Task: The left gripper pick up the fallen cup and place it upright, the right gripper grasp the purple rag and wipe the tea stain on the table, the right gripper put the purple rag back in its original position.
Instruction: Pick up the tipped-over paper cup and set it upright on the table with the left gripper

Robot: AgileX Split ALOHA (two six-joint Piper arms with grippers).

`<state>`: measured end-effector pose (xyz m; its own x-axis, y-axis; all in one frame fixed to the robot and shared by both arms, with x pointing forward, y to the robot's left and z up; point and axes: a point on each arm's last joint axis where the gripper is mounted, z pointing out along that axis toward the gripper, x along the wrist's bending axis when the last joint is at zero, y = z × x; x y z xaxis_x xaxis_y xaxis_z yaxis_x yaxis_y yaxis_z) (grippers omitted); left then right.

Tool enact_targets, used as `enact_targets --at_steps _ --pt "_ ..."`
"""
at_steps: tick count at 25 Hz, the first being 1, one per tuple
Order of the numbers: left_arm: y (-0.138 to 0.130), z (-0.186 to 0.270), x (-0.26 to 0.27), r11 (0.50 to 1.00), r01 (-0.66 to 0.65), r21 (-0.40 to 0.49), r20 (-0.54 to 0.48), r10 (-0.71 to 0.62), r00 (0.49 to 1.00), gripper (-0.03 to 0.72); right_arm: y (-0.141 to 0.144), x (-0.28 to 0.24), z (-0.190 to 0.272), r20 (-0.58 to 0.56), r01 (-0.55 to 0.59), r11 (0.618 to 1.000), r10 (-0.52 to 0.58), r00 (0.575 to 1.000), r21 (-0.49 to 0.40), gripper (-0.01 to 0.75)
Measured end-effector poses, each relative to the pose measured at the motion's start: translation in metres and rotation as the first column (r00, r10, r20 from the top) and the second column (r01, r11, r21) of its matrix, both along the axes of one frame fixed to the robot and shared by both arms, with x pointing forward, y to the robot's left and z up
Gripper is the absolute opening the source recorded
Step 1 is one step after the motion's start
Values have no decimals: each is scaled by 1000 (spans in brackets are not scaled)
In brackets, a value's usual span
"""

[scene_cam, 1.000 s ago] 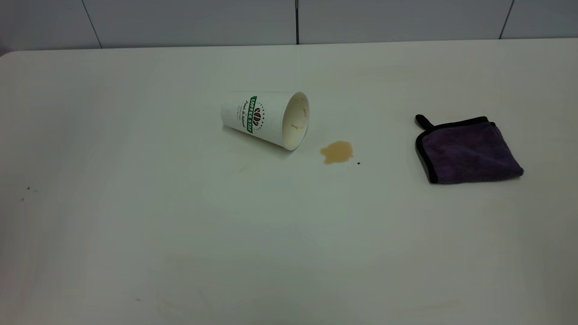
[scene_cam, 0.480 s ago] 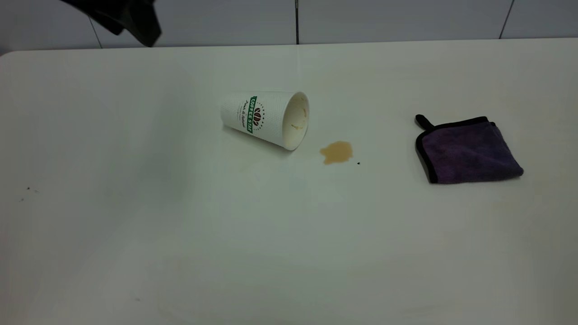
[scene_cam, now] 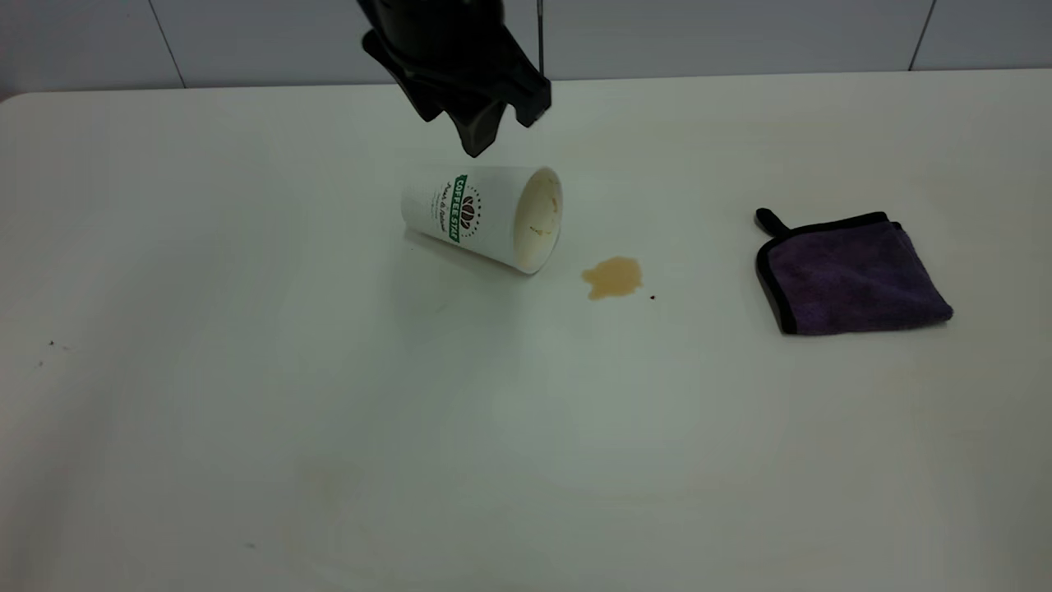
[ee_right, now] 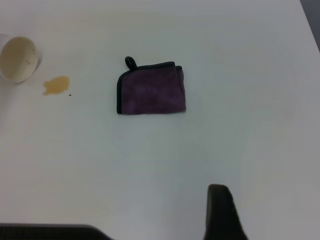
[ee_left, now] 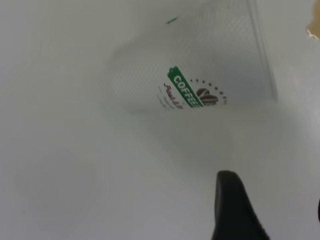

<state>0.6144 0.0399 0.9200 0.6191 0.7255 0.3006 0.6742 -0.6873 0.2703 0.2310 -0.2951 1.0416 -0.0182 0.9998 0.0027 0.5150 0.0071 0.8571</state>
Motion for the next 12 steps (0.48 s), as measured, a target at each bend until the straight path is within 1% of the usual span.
enact_targets --at_steps 3,6,9,12 --pt "-28 -16 7 995 -29 91 59 24 998 443 0 0 0 0 0 1000 0 1000 0 499" --pt "-57 -33 10 990 -35 136 117 19 993 443 0 0 0 0 0 1000 0 1000 0 499" --pt "-82 -45 13 992 -24 125 150 6 989 443 0 0 0 0 0 1000 0 1000 0 499" --pt "-96 -58 14 991 -36 129 173 13 985 443 0 0 0 0 0 1000 0 1000 0 499"
